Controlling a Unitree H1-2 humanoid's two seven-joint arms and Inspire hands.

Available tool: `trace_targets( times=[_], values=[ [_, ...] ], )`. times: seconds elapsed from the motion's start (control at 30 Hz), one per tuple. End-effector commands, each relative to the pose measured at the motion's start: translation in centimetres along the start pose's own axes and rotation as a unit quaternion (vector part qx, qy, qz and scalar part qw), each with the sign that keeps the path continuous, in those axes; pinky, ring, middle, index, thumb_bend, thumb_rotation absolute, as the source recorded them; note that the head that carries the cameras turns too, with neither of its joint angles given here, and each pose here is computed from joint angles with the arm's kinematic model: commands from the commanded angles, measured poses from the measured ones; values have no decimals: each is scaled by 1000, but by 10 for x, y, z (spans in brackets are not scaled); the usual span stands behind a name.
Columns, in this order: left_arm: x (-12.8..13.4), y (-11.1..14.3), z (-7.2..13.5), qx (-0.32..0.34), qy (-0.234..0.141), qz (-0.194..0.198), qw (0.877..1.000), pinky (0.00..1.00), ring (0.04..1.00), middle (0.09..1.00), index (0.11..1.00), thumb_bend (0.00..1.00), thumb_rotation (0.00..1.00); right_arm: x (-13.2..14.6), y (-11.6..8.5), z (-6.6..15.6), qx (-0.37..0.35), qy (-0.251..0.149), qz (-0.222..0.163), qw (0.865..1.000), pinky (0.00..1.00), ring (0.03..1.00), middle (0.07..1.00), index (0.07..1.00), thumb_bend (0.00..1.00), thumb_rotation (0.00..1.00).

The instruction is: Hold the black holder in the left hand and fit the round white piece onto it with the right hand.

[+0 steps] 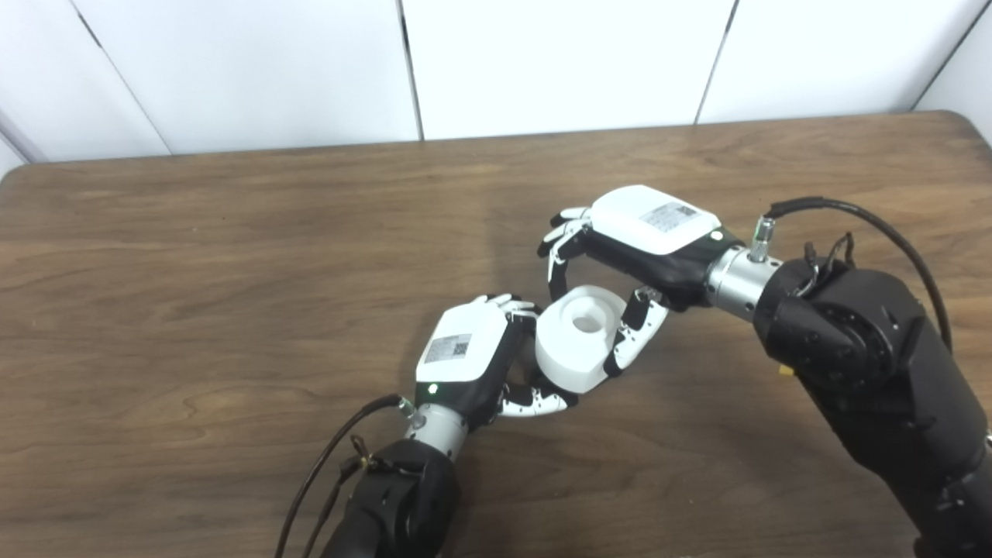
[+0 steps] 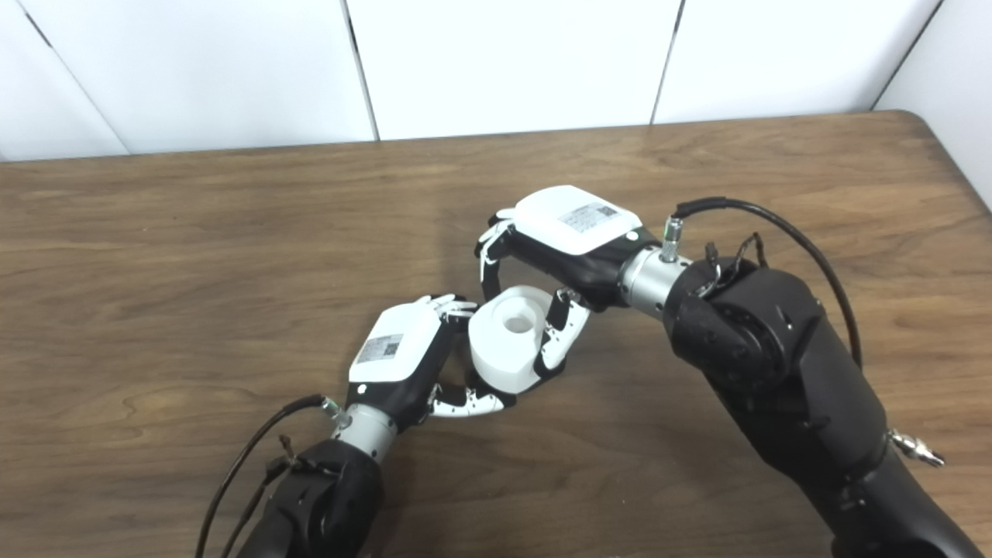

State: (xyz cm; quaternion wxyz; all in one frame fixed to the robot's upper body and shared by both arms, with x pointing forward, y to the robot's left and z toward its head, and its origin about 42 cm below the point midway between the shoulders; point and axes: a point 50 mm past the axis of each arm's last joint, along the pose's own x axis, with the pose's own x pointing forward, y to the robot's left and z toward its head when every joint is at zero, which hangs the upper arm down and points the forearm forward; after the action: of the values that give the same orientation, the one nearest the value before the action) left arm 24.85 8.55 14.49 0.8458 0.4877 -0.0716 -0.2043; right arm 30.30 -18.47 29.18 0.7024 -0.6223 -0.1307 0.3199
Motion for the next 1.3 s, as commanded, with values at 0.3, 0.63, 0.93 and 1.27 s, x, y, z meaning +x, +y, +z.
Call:
trace_targets(
  times=[0.3, 0.63, 0.93, 1.27],
  values=[
    [-3, -2, 6, -8, -8, -23, 1000, 916, 875, 792, 486, 518, 62, 5, 23, -10, -7, 23, 49, 999, 821, 912, 805, 483, 525, 135],
    [-1, -2, 7, -7, -4, -27, 1000, 929, 881, 796, 486, 518, 63, 6, 17, -9, -22, 22, 66, 997, 847, 925, 815, 491, 525, 148],
    [-1, -2, 6, -3, -5, -24, 1000, 911, 872, 793, 486, 518, 62, 6, 9, -8, -40, 23, 99, 994, 893, 954, 852, 644, 1000, 271],
    [0, -3, 4, -7, -6, -26, 1000, 919, 875, 792, 486, 518, 61, 6, 0, -8, -40, 27, 119, 992, 947, 998, 901, 698, 1000, 345]
  ],
)
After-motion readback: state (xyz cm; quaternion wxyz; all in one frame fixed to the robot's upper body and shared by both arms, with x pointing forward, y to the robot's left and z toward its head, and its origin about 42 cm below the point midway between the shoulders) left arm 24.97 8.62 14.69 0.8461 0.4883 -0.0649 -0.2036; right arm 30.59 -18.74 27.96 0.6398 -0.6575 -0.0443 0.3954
